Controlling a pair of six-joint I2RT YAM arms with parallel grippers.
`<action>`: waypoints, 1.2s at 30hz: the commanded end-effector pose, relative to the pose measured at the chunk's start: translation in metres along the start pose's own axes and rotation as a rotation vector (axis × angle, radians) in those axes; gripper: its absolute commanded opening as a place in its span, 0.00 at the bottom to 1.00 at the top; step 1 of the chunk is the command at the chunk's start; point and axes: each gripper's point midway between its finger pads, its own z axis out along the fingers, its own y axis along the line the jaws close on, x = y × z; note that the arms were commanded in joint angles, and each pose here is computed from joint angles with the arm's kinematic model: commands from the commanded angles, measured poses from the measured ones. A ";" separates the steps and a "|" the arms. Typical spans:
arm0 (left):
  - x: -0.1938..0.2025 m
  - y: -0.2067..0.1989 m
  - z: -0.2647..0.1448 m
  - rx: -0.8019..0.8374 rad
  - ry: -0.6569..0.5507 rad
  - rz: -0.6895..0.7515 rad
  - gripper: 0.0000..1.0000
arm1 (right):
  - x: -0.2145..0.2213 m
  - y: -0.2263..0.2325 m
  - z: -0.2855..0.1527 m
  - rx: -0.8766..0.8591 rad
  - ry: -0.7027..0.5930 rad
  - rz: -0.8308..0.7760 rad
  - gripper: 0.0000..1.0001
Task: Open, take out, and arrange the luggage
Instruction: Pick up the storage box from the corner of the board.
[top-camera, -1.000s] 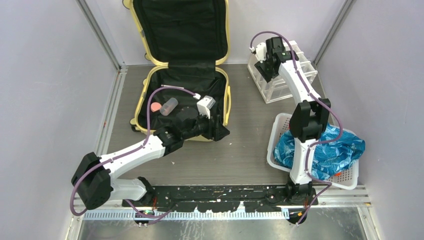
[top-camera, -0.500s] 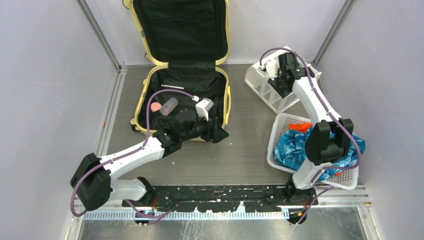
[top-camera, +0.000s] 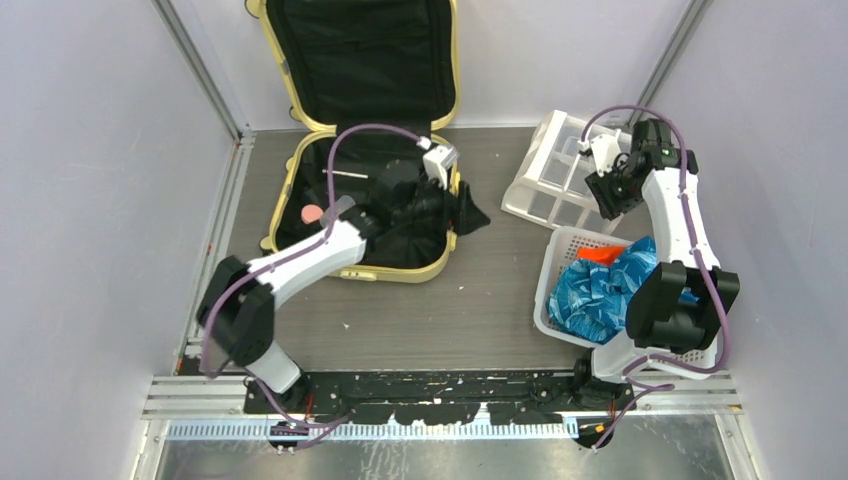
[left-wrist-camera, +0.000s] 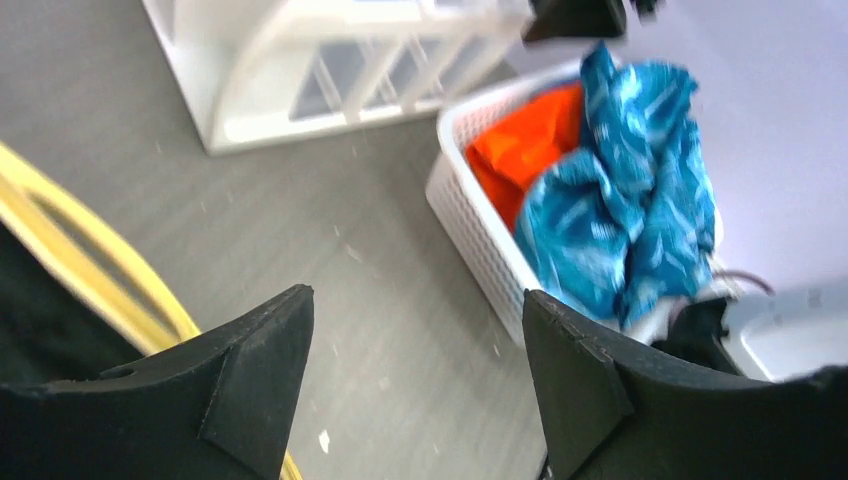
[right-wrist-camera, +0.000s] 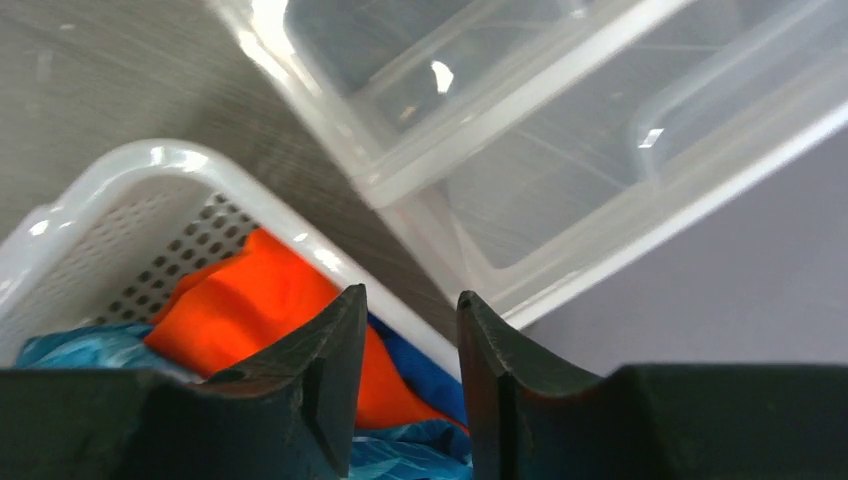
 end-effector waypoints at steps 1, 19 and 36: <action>-0.039 0.016 0.042 0.087 -0.016 0.004 0.78 | -0.016 0.037 -0.025 -0.211 -0.116 0.070 0.48; -0.088 0.076 0.198 0.219 -0.084 -0.367 0.76 | -0.082 0.057 -0.046 -0.527 -0.521 0.501 0.61; -0.069 0.037 0.228 0.270 -0.041 -0.444 0.48 | -0.067 0.038 -0.042 -0.538 -0.543 0.609 0.60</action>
